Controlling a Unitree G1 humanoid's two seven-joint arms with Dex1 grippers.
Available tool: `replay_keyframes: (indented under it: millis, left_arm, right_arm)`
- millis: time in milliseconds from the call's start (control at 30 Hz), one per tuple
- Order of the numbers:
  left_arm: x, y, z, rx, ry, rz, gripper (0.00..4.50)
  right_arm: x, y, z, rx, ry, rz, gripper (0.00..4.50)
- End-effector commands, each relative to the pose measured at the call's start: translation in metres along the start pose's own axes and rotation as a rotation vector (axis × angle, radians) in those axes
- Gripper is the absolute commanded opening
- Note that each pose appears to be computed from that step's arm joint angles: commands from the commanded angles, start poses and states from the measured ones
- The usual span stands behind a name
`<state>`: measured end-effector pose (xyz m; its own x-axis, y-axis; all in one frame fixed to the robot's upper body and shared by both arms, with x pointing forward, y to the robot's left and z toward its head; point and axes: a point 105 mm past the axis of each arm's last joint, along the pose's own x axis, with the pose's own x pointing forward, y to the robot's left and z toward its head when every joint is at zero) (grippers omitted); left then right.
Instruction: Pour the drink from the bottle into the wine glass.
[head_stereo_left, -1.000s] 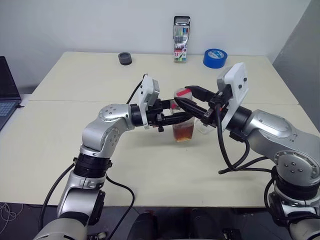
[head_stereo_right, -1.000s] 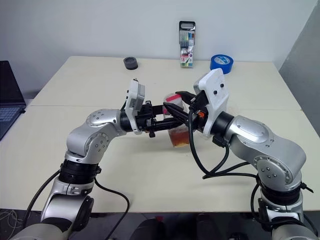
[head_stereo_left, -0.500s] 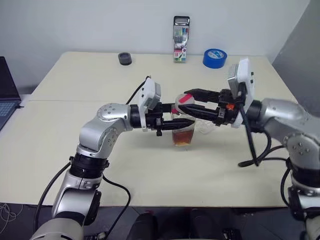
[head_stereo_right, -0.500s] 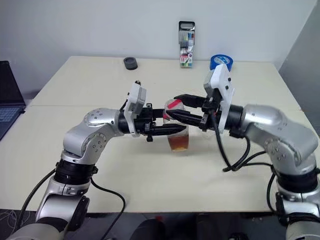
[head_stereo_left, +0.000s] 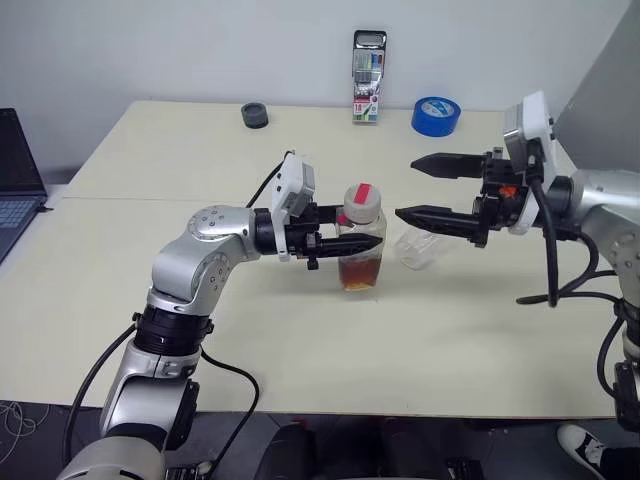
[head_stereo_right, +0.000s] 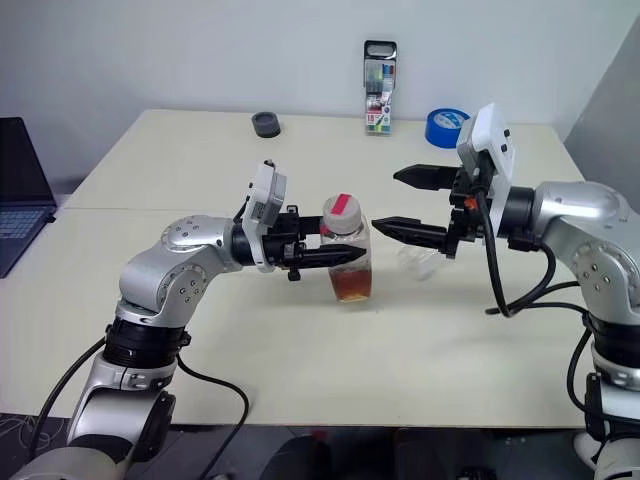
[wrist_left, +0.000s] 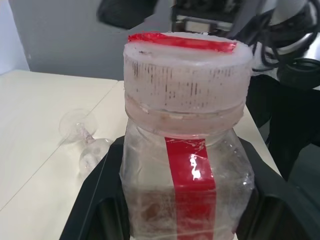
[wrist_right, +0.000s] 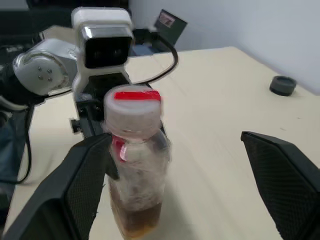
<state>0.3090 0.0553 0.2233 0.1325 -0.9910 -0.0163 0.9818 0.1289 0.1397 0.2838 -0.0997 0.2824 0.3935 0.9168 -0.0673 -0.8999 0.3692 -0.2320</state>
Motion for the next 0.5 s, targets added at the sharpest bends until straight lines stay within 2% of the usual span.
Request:
replay_keyframes:
  millis: [33, 200, 300, 500]
  left_arm:
    - [-0.001, -0.003, 0.018, 0.06, -0.056, -0.003, 2.12]
    - [0.0, -0.002, 0.019, 0.066, -0.058, -0.003, 2.12]
    - [0.003, -0.002, 0.018, 0.075, -0.051, -0.002, 2.12]
    - [0.003, 0.0, 0.019, 0.086, -0.052, 0.005, 2.12]
  right_arm:
    - [0.007, 0.018, 0.016, -0.038, -0.078, -0.056, 4.48]
    - [0.025, 0.026, 0.012, -0.028, -0.122, -0.127, 4.48]
    - [0.032, 0.02, 0.008, -0.02, -0.152, -0.191, 4.48]
    - [0.033, 0.017, 0.002, -0.02, -0.154, -0.224, 4.48]
